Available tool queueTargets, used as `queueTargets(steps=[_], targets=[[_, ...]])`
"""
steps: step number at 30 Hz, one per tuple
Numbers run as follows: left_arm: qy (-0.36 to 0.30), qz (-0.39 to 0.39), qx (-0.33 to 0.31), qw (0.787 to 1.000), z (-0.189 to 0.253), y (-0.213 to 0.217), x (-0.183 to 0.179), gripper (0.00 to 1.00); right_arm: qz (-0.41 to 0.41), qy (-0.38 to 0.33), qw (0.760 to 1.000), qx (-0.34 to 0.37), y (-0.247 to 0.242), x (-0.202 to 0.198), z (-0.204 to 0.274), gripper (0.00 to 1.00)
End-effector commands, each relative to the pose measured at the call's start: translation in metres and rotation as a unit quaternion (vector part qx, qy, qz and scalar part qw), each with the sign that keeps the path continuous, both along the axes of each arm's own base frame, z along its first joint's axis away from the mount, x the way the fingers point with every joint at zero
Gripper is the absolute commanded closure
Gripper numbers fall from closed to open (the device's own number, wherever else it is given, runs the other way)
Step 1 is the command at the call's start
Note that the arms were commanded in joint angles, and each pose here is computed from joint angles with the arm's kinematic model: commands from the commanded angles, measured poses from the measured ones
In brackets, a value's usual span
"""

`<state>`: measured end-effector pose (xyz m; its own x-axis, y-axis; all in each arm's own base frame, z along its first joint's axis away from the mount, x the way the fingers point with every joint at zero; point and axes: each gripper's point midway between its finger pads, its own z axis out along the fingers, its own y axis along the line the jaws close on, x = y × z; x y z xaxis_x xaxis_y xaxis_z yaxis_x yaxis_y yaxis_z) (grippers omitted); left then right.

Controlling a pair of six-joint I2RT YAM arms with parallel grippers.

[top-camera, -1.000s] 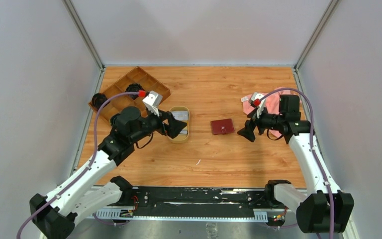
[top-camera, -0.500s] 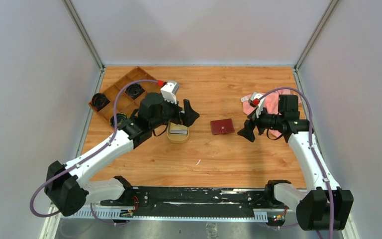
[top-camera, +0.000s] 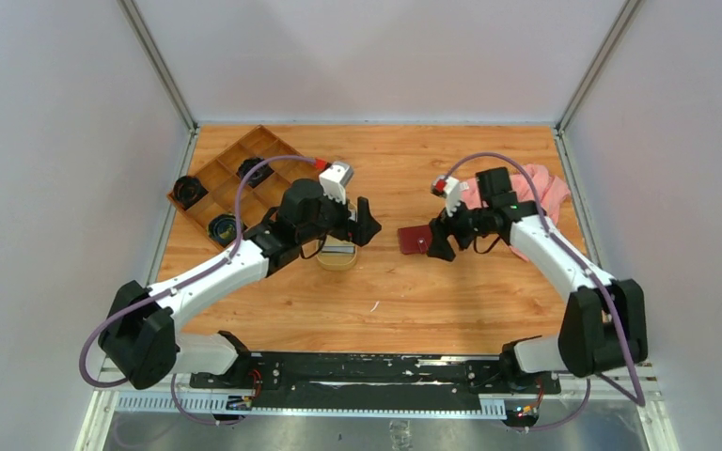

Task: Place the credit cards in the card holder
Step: Pick up the card holder from the center of the board.

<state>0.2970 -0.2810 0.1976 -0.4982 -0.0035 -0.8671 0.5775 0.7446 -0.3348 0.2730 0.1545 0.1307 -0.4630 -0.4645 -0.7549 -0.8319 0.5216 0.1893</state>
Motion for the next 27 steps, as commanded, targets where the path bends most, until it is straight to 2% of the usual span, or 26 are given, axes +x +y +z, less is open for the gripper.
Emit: queueTargets(steps=[1, 6, 10, 21, 27], targets=[[-0.029, -0.035, -0.036, 0.998, 0.014, -0.016, -0.002, 0.03, -0.043, 0.01, 0.996, -0.072, 0.018, 0.025, -0.012, 0.23], [-0.018, -0.028, -0.027, 0.999, 0.0, -0.012, -0.002, 0.01, -0.056, 0.057, 0.989, -0.125, 0.028, 0.04, -0.042, 0.36], [-0.009, 0.004, -0.032, 0.999, -0.013, -0.002, -0.003, 0.01, -0.053, 0.08, 0.985, -0.146, 0.034, 0.042, -0.057, 0.41], [-0.034, 0.035, -0.062, 0.997, -0.017, 0.016, -0.011, 0.0, -0.091, 0.078, 0.971, -0.208, 0.036, 0.05, -0.076, 0.41], [-0.034, 0.036, -0.065, 0.997, -0.017, 0.016, -0.012, 0.0, -0.096, 0.084, 0.968, -0.215, 0.034, 0.05, -0.083, 0.42]])
